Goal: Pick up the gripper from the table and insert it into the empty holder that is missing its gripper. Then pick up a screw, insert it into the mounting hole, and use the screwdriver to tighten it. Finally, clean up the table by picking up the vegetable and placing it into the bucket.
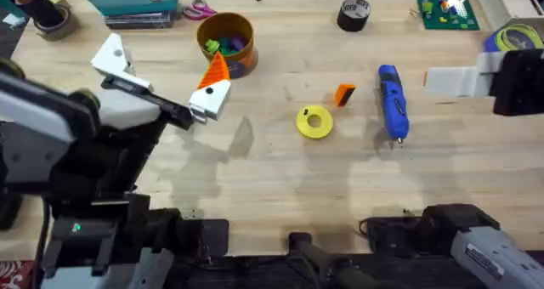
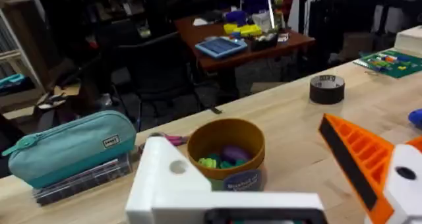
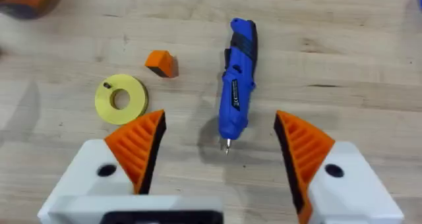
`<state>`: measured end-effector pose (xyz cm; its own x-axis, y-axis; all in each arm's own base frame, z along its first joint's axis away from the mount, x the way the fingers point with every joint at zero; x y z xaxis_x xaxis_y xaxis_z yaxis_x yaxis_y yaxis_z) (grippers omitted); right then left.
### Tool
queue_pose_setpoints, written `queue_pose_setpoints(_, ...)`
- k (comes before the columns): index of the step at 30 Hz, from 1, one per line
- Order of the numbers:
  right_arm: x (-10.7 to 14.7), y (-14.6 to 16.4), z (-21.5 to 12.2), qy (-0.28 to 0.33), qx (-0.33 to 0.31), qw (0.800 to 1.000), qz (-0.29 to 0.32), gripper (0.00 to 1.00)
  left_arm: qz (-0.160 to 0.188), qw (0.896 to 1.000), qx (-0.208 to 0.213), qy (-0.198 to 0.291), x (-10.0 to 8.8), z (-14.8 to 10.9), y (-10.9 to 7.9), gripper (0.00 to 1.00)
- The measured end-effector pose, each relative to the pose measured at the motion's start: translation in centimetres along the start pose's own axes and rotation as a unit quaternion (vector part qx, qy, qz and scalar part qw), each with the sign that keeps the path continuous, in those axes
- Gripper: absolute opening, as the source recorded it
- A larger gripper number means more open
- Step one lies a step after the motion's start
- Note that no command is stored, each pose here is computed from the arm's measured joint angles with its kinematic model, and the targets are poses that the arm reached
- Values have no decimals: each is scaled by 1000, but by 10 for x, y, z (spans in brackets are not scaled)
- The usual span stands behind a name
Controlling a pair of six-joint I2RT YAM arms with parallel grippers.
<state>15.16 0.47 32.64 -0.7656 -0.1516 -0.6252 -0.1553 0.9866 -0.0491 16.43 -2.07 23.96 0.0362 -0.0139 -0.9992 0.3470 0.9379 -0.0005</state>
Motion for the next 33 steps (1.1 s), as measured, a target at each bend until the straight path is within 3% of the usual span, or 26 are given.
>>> queue_pose_setpoints(14, 0, 0, 0, 0, 0, 1000, 0, 997, -45, 998, 8, -45, 7, -17, -8, 985)
queue_pose_setpoints(25, 0, 0, 0, 0, 0, 1000, 0, 997, -54, 993, 91, -58, 20, -26, -22, 985)
queue_pose_setpoints(33, 0, 0, 0, 0, 0, 1000, 0, 997, -99, 986, 130, -46, 32, -26, -29, 985)
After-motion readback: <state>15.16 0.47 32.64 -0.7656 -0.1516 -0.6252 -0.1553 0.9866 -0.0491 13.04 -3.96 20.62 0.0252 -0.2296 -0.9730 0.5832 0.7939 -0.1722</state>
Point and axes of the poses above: each hand's point on the last joint's axis, 136 mm out from that joint toward the fingers, its own z axis out along the fingers, its own y axis along the line the jaws close on, x = y × z, the point moved 10 cm from there along -z, back along the fingers, and after that the axes turned 9 degrees about -z, right-handed, at the moved point
